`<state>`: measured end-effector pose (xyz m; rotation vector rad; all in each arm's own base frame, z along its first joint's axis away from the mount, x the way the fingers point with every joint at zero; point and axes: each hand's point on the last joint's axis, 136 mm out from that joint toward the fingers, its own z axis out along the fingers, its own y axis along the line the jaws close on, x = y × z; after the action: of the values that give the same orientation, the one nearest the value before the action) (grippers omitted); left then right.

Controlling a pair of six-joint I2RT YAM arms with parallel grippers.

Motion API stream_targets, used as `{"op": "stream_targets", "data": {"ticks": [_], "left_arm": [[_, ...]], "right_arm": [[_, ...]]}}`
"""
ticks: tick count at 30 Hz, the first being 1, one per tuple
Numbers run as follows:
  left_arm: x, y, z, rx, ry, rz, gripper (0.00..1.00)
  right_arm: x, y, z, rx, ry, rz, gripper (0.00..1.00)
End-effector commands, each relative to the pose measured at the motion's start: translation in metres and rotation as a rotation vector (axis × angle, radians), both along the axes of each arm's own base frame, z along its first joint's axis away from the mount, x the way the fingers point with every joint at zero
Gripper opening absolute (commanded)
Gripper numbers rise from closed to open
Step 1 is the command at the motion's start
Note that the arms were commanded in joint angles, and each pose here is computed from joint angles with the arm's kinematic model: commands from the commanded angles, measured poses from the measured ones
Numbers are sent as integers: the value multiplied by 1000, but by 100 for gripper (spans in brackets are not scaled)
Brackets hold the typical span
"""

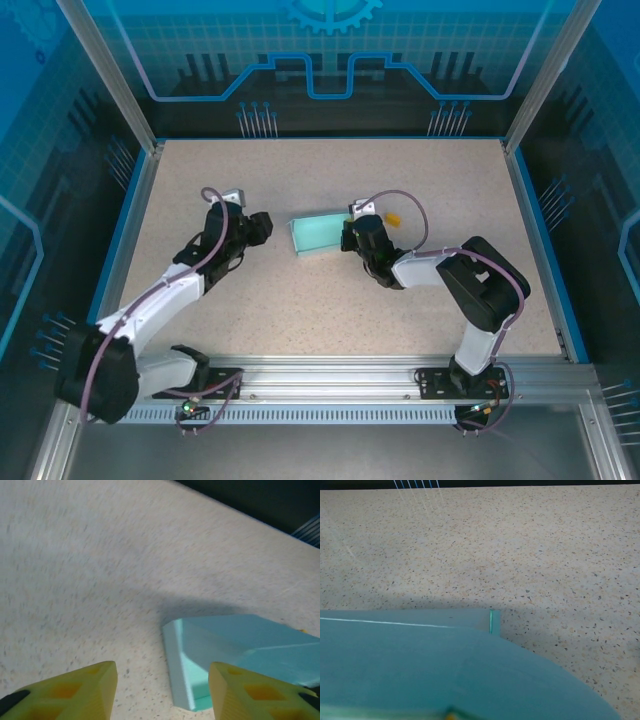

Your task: Fold the paper box

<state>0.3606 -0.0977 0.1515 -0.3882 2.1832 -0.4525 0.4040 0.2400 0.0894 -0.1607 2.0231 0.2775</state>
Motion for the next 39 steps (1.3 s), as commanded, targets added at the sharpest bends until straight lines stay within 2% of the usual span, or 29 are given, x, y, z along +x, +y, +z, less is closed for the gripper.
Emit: {"op": "stream_targets", "data": {"ticks": [1,11,24,39], "left_arm": [[10,-13,-24,-189,78,-22,50],[41,-44,-74,-296,195,-91,46],[45,-64,-84,-387,206,-134,47],[44,-76,-97,-375,235,-166,49]], "right_arm": [[-13,4,-16,-57,62,30,0],[-13,5,-15,-56,61,30,0],[-13,7,-16,-57,65,36,0],[-13,12,-19,-54,75,53,0]]}}
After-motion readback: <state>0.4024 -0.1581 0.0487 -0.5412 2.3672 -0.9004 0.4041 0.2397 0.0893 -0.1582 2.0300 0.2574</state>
